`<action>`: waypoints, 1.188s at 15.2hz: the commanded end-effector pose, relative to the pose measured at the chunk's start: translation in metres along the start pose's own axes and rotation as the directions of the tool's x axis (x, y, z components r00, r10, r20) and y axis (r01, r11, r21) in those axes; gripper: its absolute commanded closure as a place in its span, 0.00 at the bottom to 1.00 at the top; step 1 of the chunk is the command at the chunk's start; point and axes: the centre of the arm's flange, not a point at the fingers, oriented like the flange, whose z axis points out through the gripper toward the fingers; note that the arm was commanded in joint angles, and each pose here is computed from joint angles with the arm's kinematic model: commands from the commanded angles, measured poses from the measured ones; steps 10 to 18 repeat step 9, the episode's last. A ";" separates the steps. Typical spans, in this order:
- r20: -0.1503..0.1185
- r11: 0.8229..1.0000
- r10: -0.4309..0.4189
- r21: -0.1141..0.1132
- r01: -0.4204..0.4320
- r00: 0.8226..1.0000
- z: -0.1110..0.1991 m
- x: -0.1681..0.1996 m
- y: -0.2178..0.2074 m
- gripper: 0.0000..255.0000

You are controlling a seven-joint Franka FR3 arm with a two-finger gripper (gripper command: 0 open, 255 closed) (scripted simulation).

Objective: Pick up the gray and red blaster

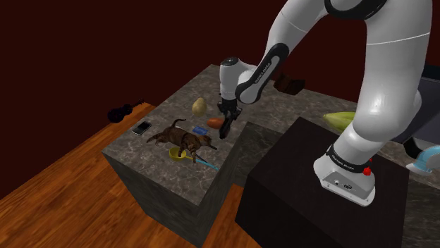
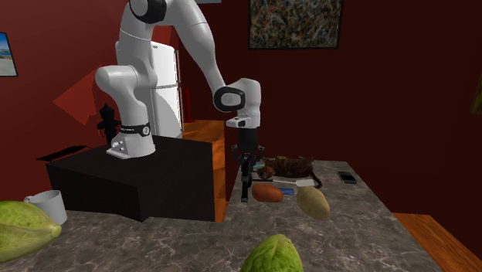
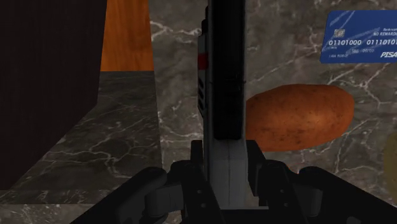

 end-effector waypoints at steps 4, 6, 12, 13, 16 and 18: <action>0.000 1.000 0.000 0.000 0.000 1.000 -0.026 0.003 0.001 1.00; 0.000 1.000 0.000 0.000 0.000 1.000 -0.037 0.004 0.001 1.00; 0.000 1.000 0.000 0.000 0.000 1.000 -0.043 0.005 0.001 1.00; 0.000 1.000 0.000 0.000 0.000 1.000 -0.043 0.005 0.001 1.00; 0.000 1.000 0.000 0.000 0.000 1.000 -0.043 0.005 0.001 1.00; 0.000 1.000 0.000 0.000 0.000 1.000 -0.043 0.005 0.001 1.00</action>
